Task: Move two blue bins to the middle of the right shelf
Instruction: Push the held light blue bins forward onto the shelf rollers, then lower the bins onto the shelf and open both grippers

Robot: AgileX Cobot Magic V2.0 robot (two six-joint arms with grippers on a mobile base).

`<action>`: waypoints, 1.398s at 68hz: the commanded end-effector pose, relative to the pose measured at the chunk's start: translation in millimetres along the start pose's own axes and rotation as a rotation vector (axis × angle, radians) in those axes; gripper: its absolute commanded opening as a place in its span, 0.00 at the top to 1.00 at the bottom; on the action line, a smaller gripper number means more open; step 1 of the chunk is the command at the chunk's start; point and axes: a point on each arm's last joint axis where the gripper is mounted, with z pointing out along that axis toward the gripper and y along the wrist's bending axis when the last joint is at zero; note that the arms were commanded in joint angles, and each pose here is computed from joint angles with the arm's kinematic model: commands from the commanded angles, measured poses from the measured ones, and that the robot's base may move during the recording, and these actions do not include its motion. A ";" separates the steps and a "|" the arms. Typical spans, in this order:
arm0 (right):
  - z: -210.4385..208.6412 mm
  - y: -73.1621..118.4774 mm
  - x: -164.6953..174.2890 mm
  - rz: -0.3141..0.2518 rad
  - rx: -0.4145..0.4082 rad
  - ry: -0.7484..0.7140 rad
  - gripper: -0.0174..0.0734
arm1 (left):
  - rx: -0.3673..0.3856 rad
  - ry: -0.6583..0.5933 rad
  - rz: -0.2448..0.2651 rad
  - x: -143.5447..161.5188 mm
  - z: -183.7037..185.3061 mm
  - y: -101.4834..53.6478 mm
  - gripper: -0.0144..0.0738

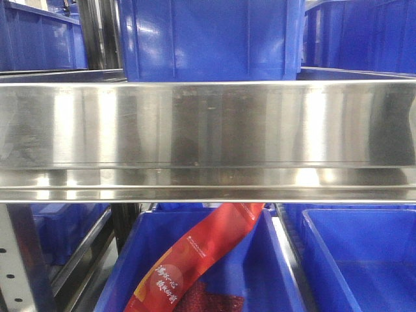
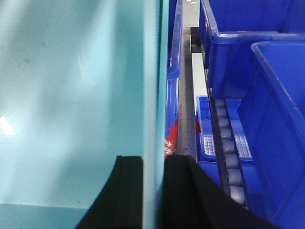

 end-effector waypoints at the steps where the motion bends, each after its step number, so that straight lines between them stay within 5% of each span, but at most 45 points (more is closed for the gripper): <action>1: -13.4 -2.3 -14.7 -0.023 -0.021 -0.122 0.99 | -0.015 -0.085 0.023 -10.5 -10.0 5.9 0.96; 22: -1.0 -4.2 5.8 0.008 0.041 0.075 0.99 | -0.051 0.021 0.018 -0.1 2.6 4.9 0.96; 49: 55.7 6.7 47.2 0.074 0.106 0.251 0.99 | -0.070 0.249 -0.090 27.4 67.0 12.5 0.96; 65: 76.2 11.5 58.5 0.058 0.124 0.302 0.99 | -0.050 0.319 -0.073 60.2 89.8 9.7 0.96; 88: 96.7 21.0 68.9 0.075 0.096 0.351 0.99 | -0.050 0.299 -0.054 61.6 97.6 8.3 0.96; 95: 98.3 21.8 69.3 0.076 0.093 0.351 0.91 | -0.059 0.333 -0.052 66.7 104.6 7.0 0.96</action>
